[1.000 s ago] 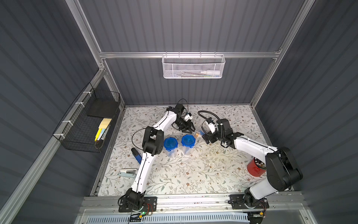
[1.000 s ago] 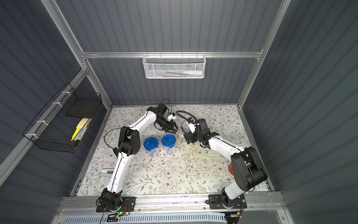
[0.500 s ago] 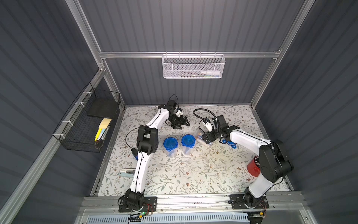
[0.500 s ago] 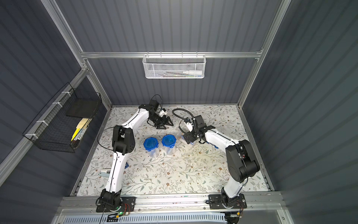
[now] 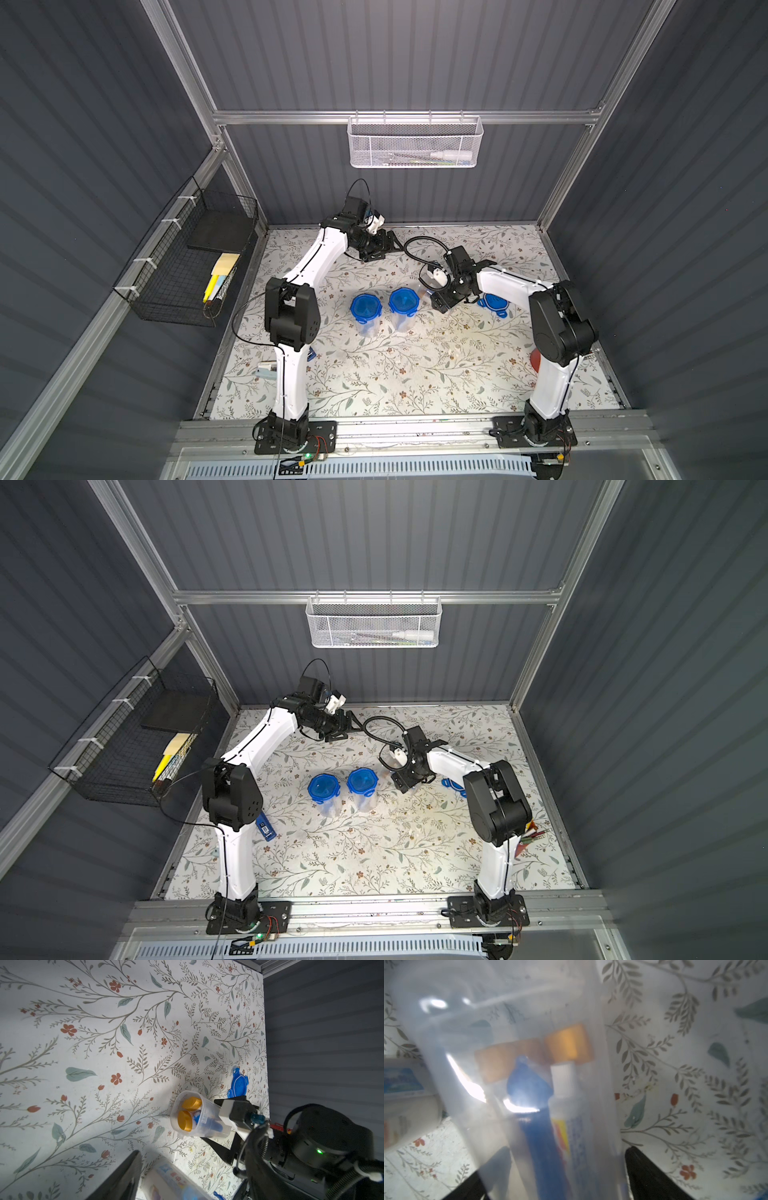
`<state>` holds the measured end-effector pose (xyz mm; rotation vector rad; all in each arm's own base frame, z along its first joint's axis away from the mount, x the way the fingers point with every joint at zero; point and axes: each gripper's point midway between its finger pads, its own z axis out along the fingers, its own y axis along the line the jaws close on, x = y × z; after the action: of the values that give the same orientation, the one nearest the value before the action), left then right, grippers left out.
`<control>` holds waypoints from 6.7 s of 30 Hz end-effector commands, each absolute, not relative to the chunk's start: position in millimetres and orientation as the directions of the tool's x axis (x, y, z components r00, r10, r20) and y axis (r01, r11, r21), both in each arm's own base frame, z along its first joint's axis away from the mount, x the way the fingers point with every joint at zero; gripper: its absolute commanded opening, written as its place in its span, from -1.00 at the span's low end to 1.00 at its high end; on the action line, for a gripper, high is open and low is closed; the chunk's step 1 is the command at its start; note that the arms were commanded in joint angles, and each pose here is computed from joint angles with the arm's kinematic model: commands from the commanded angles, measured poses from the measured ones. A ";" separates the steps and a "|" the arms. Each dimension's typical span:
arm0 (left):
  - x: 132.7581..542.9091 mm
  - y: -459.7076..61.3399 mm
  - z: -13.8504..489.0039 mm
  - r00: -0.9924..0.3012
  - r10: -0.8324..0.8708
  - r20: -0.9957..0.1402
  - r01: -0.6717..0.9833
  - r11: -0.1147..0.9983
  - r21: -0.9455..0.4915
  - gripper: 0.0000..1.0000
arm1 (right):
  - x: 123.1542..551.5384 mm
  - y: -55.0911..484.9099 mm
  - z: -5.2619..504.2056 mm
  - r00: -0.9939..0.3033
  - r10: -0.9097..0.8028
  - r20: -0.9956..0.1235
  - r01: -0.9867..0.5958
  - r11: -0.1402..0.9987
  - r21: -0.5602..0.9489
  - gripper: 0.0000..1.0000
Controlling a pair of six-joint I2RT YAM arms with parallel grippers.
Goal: Take out toiletry kits
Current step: 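Pour the toiletry kits out of the container, then place the container at the center of the board, then adjust the container at the center of the board.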
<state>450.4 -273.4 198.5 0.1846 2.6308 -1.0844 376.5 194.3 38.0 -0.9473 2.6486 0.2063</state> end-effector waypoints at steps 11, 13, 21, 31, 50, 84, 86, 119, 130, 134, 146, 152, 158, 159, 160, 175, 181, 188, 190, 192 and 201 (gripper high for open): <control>423.6 -261.5 215.1 -0.941 -0.028 -0.336 0.220 0.705 -0.674 0.60 | 355.8 183.3 39.7 -0.779 -0.580 -0.240 -0.599 0.801 0.009 0.44; 421.8 -257.5 215.3 -0.934 -0.040 -0.354 0.221 0.715 -0.663 0.61 | 351.5 184.5 46.0 -0.789 -0.569 -0.233 -0.590 0.807 0.030 0.38; 420.9 -240.8 218.6 -0.877 -0.056 -0.477 0.221 0.834 -0.505 0.16 | 327.3 178.0 57.5 -0.867 -0.489 -0.094 -0.496 0.865 0.081 0.16; 416.5 -248.1 225.9 -0.816 0.005 -0.579 0.259 0.897 -0.358 0.23 | 301.2 165.2 79.8 -0.932 -0.362 0.019 -0.360 0.929 0.085 0.11; 419.3 -250.1 216.0 -0.800 0.038 -0.599 0.284 0.903 -0.322 0.30 | 282.7 136.2 109.4 -0.928 -0.314 0.202 -0.333 0.940 -0.070 -0.19; 419.0 -245.7 233.7 -0.779 0.013 -0.627 0.258 0.918 -0.300 0.40 | 338.1 111.8 154.6 -0.949 -0.237 -0.206 -0.215 0.969 -0.126 -0.20; 418.0 -243.9 233.8 -0.777 0.016 -0.630 0.254 0.923 -0.290 0.47 | 361.9 106.5 155.8 -0.941 -0.206 -0.269 -0.176 0.976 -0.132 -0.20; 367.7 -188.7 254.1 -0.749 -0.069 -0.659 0.125 0.962 -0.242 0.66 | 471.9 71.3 88.2 -0.901 0.073 -0.428 0.086 0.996 -0.011 0.90; 366.3 -176.9 272.5 -0.716 -0.052 -0.696 0.117 0.974 -0.194 0.68 | 410.0 89.0 213.4 -0.744 0.149 -0.651 0.006 0.976 0.217 0.98; 366.5 -184.1 280.9 -0.701 -0.067 -0.710 0.145 0.961 -0.234 0.71 | 382.7 127.2 244.9 -0.683 0.133 -0.718 -0.212 0.905 0.369 0.98; 345.2 -192.3 271.8 -0.738 -0.141 -0.660 0.147 0.921 -0.360 0.99 | 294.9 226.0 276.6 -0.667 -0.034 -0.744 -0.623 0.574 0.532 0.98; 333.6 -214.9 261.9 -0.778 -0.089 -0.622 0.216 0.892 -0.398 0.99 | 271.8 235.7 286.3 -0.604 0.104 -0.790 -0.671 0.469 0.575 0.98; 329.3 -252.8 263.3 -0.798 0.004 -0.603 0.302 0.868 -0.394 0.66 | 283.3 223.5 245.3 -0.700 0.124 -0.704 -0.522 0.583 0.622 0.68; 327.9 -258.8 261.5 -0.800 0.022 -0.600 0.312 0.869 -0.385 0.53 | 285.2 223.9 237.7 -0.717 0.119 -0.687 -0.504 0.593 0.628 0.61; 326.8 -262.4 260.0 -0.803 0.031 -0.596 0.313 0.872 -0.376 0.42 | 286.9 224.6 231.8 -0.730 0.114 -0.674 -0.492 0.596 0.634 0.56; 283.3 -286.2 256.6 -0.821 0.094 -0.564 0.333 0.880 -0.339 -0.14 | 319.2 241.2 204.2 -0.797 0.070 -0.599 -0.455 0.583 0.673 -0.12; 265.4 -292.0 255.6 -0.823 0.130 -0.552 0.362 0.869 -0.336 -0.16 | 349.4 241.0 208.5 -0.812 0.117 -0.571 -0.406 0.590 0.698 -0.07; 246.0 -297.4 222.6 -0.849 0.198 -0.490 0.361 0.894 -0.265 -0.13 | 382.0 261.0 224.6 -0.848 0.093 -0.521 -0.398 0.537 0.744 -0.06; 244.7 -298.4 223.0 -0.848 0.194 -0.493 0.358 0.896 -0.264 -0.13 | 389.8 264.2 221.9 -0.856 0.095 -0.508 -0.386 0.537 0.750 -0.06; 243.9 -300.4 224.2 -0.848 0.186 -0.497 0.356 0.894 -0.273 -0.12 | 396.8 267.8 214.7 -0.868 0.093 -0.488 -0.370 0.535 0.759 -0.05; 239.9 -296.7 198.5 -0.868 0.169 -0.467 0.313 0.916 -0.251 -0.13 | 409.4 295.7 191.2 -0.927 0.012 -0.375 -0.322 0.488 0.811 -0.04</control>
<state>242.2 -304.2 217.2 0.3838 2.5944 -0.5106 421.1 284.6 189.8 -0.2282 2.3705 1.3423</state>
